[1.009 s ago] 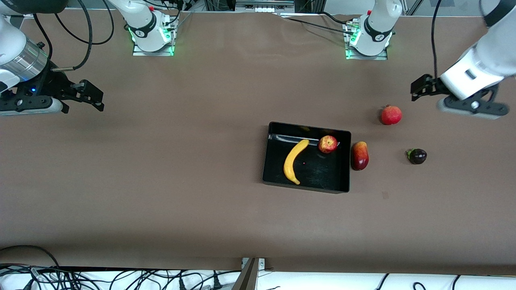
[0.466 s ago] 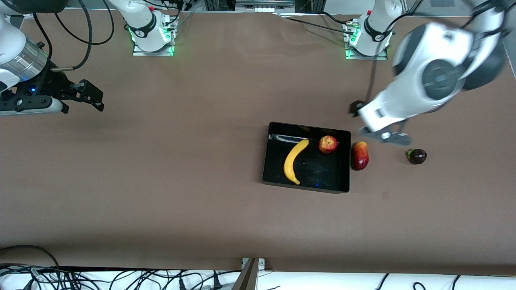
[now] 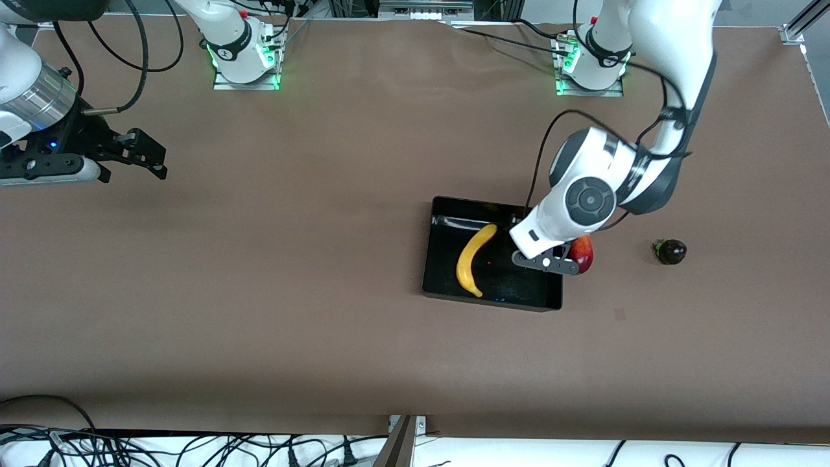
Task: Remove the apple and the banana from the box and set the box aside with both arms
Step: 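Grasp the red apple in the tray with the left gripper and lift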
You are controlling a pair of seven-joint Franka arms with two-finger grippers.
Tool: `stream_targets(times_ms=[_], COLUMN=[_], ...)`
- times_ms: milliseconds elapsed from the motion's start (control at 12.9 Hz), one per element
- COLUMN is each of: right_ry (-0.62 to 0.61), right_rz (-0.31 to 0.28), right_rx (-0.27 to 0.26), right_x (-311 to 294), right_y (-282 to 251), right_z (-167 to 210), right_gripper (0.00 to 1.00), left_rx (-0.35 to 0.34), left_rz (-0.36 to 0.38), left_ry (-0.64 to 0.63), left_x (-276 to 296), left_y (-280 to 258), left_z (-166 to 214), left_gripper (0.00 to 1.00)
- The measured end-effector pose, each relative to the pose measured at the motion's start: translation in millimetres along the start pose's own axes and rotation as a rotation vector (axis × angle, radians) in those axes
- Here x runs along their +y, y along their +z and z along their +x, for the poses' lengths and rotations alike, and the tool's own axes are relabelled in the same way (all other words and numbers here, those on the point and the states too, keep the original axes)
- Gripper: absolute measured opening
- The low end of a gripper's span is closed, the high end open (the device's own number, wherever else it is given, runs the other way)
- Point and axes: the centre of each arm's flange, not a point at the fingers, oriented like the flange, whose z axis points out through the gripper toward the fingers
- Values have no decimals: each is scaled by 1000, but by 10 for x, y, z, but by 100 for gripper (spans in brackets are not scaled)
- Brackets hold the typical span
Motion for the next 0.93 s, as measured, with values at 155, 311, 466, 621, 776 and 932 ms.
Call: stream_targets(times_ms=[155,311,466,621,776,932], right_ry=[0,0,0,0,0,0], right_rz=[0,0,0,0,0,0], right_rx=[0,0,0,0,0,0], right_x=[0,0,0,0,0,0], right_y=[0,0,0,0,0,0], right_z=[0,0,0,0,0,0], right_gripper=[100,100,100,100,100,100], left_rx=[-5,-9,-22,-33,-51,-52], left_rz=[54,138,167,160,126,98], left_ry=[23,29,27,3,-41,-65], left_x=[57,168,206,167,127,164], left_y=[378,643,813,980,1062,1044], left_z=[-31,-68,-91,-139,-172,-171], left_gripper=[100,100,100,100,99,82])
